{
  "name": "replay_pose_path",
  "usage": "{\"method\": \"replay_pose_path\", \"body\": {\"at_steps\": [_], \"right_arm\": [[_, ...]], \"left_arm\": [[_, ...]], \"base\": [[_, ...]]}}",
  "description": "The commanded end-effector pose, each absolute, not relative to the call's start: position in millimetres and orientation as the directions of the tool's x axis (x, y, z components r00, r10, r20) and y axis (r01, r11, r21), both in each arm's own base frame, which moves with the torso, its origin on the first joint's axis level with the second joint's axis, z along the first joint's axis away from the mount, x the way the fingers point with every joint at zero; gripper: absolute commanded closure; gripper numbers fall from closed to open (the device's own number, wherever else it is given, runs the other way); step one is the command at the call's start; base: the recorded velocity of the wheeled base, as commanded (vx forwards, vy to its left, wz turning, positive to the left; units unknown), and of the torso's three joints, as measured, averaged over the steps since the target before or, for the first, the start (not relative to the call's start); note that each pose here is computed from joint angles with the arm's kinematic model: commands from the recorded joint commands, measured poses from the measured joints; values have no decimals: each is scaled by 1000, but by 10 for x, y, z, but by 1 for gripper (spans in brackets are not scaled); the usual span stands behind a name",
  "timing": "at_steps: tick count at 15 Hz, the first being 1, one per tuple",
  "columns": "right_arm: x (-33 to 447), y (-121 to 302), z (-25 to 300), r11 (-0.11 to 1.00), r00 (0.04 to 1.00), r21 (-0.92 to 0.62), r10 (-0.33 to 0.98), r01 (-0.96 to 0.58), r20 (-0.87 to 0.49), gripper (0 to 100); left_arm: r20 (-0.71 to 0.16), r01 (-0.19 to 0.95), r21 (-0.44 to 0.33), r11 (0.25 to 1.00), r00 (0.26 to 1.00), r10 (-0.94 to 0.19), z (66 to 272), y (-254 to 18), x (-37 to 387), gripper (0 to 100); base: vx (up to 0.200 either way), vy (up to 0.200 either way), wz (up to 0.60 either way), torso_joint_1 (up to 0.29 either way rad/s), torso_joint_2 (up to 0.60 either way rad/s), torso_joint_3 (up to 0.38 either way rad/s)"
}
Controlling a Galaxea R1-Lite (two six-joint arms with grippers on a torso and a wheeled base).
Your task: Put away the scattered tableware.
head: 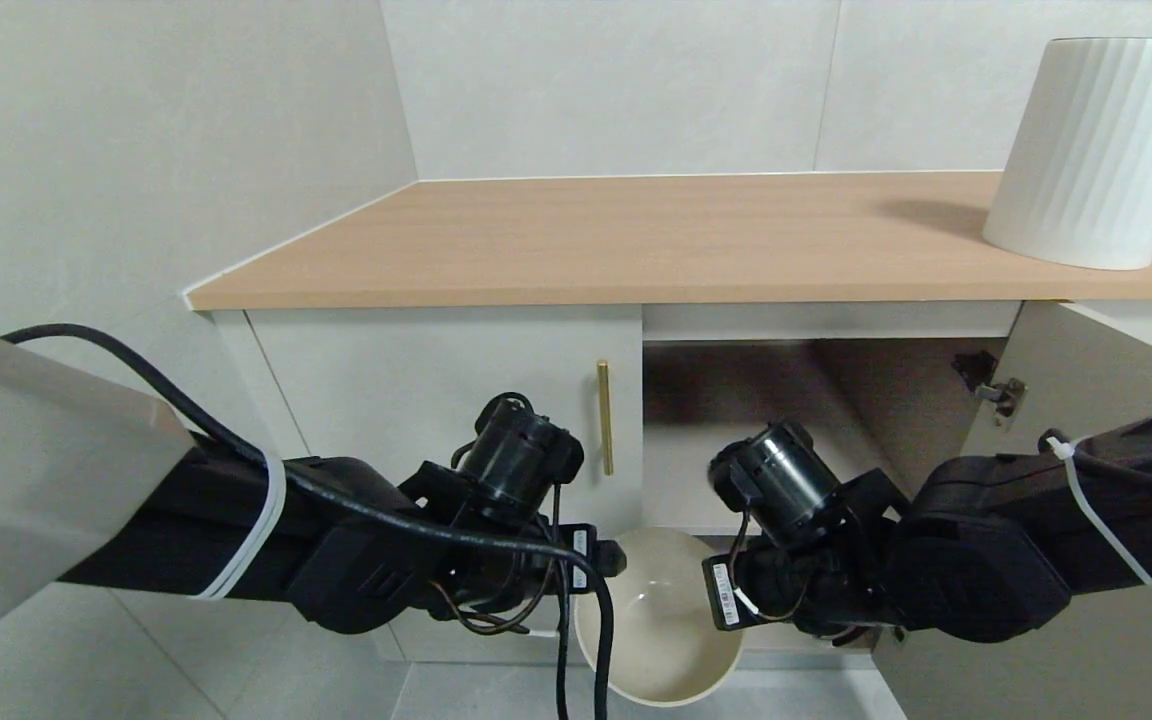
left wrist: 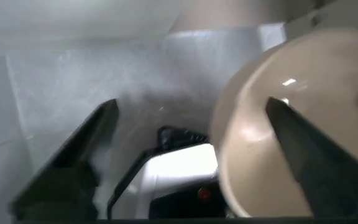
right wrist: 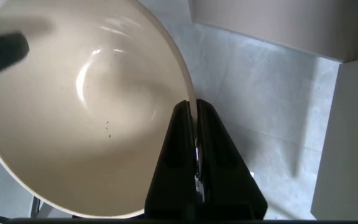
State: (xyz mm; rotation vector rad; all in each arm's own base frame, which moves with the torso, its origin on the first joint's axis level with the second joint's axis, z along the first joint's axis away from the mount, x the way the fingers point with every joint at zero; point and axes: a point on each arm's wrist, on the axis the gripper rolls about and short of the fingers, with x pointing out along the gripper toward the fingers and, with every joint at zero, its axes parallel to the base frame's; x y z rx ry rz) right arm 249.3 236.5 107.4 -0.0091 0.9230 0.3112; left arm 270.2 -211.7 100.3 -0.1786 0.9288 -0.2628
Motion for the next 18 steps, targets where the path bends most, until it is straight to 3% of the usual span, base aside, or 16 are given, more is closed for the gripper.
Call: {"method": "replay_pose_path", "body": {"at_steps": [1, 5, 12, 18], "right_arm": [[2502, 2377, 1057, 955, 560, 126, 261, -268, -786, 100], [2696, 2271, 1038, 965, 611, 150, 253, -215, -750, 100], [3421, 1714, 1012, 975, 803, 221, 117, 19, -585, 100], [3826, 1505, 785, 940, 810, 296, 39, 168, -585, 100]], "left_arm": [[-732, 148, -298, 943, 599, -325, 1136, -2090, 2678, 0], [-715, 143, -317, 938, 613, -335, 1207, -2069, 2669, 0], [-716, 137, -316, 939, 615, -331, 1200, -2057, 2687, 0], [-714, 136, -318, 938, 617, -331, 1211, -2050, 2687, 0]], "base": [[0, 0, 0, 0, 0, 0], [0, 0, 0, 0, 0, 0], [0, 0, 0, 0, 0, 0], [0, 0, 0, 0, 0, 0]]}}
